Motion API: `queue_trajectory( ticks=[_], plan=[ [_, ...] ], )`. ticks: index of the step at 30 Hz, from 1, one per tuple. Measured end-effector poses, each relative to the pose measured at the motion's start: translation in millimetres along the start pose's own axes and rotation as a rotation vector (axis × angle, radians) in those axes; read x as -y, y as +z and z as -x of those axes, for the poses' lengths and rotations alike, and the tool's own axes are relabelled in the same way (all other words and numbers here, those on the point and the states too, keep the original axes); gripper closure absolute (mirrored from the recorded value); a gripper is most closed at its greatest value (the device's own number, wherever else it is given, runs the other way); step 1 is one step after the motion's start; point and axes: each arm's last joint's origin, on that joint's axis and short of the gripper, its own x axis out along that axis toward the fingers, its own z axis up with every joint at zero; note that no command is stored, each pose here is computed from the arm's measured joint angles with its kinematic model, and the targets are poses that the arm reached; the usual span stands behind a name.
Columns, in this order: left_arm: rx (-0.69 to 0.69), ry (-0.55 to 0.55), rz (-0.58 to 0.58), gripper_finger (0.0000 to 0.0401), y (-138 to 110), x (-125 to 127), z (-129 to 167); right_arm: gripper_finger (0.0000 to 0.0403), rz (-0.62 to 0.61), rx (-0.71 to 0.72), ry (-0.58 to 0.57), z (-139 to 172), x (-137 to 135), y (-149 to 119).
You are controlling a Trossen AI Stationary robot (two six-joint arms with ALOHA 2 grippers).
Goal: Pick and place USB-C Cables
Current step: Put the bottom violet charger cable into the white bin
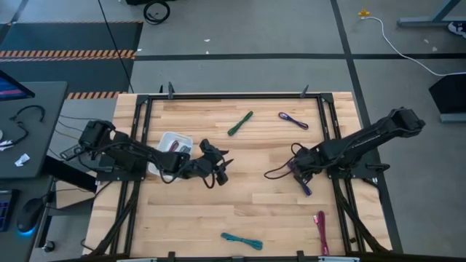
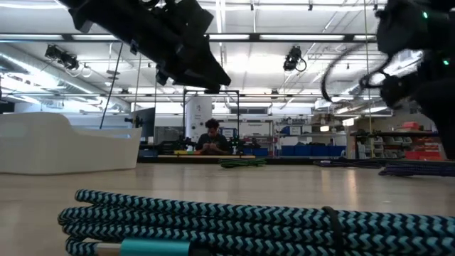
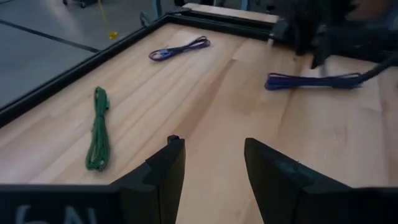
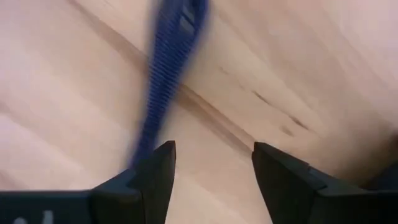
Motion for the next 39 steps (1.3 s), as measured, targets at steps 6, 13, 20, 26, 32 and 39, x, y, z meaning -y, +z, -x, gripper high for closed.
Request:
queue_trajectory(
  ticks=[6, 13, 20, 26, 32, 39],
  plan=[
    [0.001, 0.019, 0.008, 0.0229, 2, -5, -4, 0.0185, -0.009, 0.067, 0.107, -2, -21, 1],
    [0.013, 0.025, 0.022, 0.0229, 4, -7, -6, 0.0205, 0.041, 0.043, 0.012, -27, -35, -7],
    [0.018, -0.005, 0.033, 0.0229, 5, -6, -6, 0.0317, 0.198, 0.064, 0.008, -40, -46, -8],
    [0.003, -0.059, 0.071, 0.0229, 5, -4, -6, 0.0373, 0.459, 0.401, 0.117, -26, -61, 7],
    [0.0, -0.167, 0.022, 0.0229, 7, 0, -5, 0.0373, 0.67, 0.982, 0.482, -13, -81, 32],
    [0.153, -0.264, -0.128, 0.021, 20, 9, 1, 0.0373, 0.736, 1.466, 0.71, 10, -62, 52]
  ],
)
